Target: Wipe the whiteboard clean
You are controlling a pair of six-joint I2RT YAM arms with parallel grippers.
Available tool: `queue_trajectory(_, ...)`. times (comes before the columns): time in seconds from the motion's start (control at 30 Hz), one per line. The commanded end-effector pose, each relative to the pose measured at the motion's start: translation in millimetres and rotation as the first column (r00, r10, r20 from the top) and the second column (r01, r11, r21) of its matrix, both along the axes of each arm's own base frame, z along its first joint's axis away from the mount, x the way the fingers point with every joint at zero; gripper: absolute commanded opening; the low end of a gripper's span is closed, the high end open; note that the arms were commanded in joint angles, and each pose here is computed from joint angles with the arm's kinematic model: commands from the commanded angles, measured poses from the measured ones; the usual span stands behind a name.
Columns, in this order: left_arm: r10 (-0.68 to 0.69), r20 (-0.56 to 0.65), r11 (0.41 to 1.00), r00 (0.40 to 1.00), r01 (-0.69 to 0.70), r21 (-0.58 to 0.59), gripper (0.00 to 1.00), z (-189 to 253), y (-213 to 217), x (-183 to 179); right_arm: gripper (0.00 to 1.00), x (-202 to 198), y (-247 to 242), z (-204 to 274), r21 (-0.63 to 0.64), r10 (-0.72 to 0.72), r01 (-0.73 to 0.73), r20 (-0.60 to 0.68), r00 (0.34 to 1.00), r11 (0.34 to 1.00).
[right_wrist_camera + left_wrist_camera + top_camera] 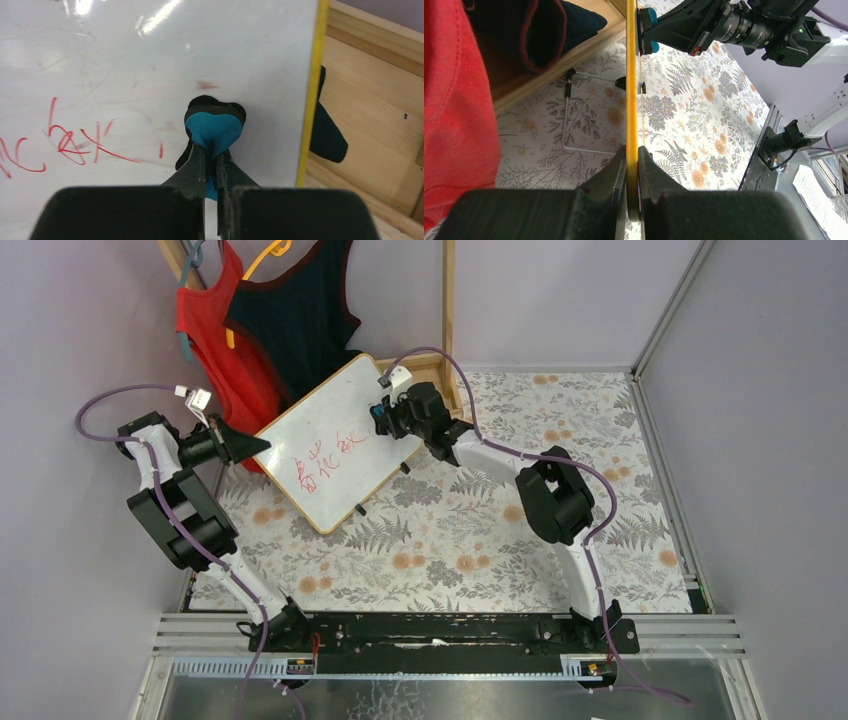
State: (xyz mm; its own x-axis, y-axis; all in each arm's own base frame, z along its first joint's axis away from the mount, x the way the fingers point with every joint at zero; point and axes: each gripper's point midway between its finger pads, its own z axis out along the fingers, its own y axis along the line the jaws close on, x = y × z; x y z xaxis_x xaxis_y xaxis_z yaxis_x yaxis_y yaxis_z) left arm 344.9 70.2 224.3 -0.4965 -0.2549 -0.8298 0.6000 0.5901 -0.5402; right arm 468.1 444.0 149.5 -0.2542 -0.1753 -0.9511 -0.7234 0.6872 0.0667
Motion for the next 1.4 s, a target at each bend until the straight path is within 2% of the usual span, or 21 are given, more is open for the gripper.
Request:
queue_trajectory(0.0, -0.028, -0.005, 0.995, 1.000, 0.028, 0.099, 0.00, -18.4, 0.6, -2.4, 0.00, 22.8, -32.5, 1.2, -0.040, -0.098, 0.099, 0.026, 0.995, 0.994)
queue_trajectory(0.27, -0.028, -0.006, 0.995, 1.000, 0.028, 0.099, 0.00, -18.2, 1.0, -1.7, 0.00, 10.8, -17.7, 4.3, 0.007, -0.058, 0.058, -0.008, 0.998, 0.998)
queue_trajectory(0.63, -0.026, -0.007, 0.995, 1.000, 0.027, 0.093, 0.00, -18.0, 0.6, -2.0, 0.00, -59.2, 58.9, 19.4, 0.043, 0.099, -0.099, 0.002, 0.995, 0.994)
queue_trajectory(0.77, -0.027, -0.007, 0.995, 1.000, 0.028, 0.095, 0.00, -18.0, 0.1, -2.7, 0.00, -70.6, 70.4, 24.1, 0.060, 0.125, -0.125, -0.001, 0.992, 0.990)
queue_trajectory(1.0, -0.027, -0.005, 0.995, 1.000, 0.027, 0.094, 0.00, -17.5, 0.2, -2.3, 0.00, -57.2, 54.6, 19.4, 0.005, 0.080, -0.080, 0.025, 0.997, 0.997)
queue_trajectory(1.37, -0.027, -0.007, 0.995, 1.000, 0.027, 0.098, 0.00, -16.7, 0.4, -2.1, 0.00, 27.7, -32.5, -6.2, 0.000, -0.102, 0.102, -0.042, 0.994, 0.995)
